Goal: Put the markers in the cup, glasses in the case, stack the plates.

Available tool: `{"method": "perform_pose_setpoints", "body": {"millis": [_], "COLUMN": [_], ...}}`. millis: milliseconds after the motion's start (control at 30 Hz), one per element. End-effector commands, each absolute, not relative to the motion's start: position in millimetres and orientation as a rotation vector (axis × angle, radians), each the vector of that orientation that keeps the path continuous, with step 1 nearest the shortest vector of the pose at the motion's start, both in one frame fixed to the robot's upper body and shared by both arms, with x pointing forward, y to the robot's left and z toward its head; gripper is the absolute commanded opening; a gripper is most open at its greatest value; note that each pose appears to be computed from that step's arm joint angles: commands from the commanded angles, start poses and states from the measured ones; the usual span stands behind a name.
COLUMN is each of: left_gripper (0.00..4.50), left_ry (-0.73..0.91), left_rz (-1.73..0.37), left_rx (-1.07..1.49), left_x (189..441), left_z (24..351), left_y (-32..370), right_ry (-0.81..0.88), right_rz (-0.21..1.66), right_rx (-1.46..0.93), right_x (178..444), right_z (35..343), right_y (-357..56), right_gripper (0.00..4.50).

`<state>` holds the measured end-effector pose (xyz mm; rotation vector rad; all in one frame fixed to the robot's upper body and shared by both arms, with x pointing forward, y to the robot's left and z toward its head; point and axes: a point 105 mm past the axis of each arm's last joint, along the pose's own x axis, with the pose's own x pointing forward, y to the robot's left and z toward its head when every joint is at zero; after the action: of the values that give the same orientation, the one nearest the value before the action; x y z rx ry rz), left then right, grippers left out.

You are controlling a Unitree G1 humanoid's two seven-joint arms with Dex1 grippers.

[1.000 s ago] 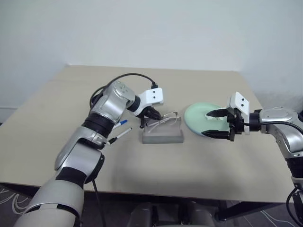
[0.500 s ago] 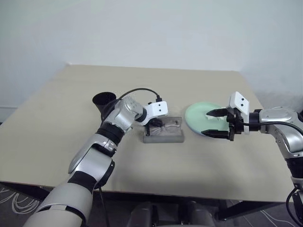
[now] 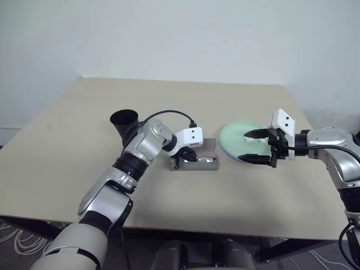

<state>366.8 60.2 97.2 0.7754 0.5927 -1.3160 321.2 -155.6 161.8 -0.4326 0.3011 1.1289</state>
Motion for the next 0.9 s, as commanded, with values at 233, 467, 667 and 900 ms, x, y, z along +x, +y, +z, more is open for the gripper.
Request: {"method": "perform_pose_setpoints", "body": {"millis": [233, 467, 667, 900], "left_gripper": [3.09, 2.71, 0.75, 0.11], "left_ry": [0.287, 0.251, 0.298, 0.336], "left_rz": [-1.192, -0.917, -0.781, -0.788], "left_rx": [0.703, 0.666, 0.738, 0.874], "left_x": [400, 442, 451, 445], "left_z": [193, 183, 136, 100], "left_y": [48, 57, 65, 70], "right_ry": [0.239, 0.230, 0.225, 0.223], "right_rz": [1.128, 1.134, 1.135, 1.133], "right_rx": [-0.451, -0.448, -0.443, -0.440], "right_x": [323, 323, 323, 322], "right_z": [176, 176, 176, 175], "right_y": [-151, -146, -144, -143], "right_gripper": [4.50, 4.50, 4.50, 4.50]}}
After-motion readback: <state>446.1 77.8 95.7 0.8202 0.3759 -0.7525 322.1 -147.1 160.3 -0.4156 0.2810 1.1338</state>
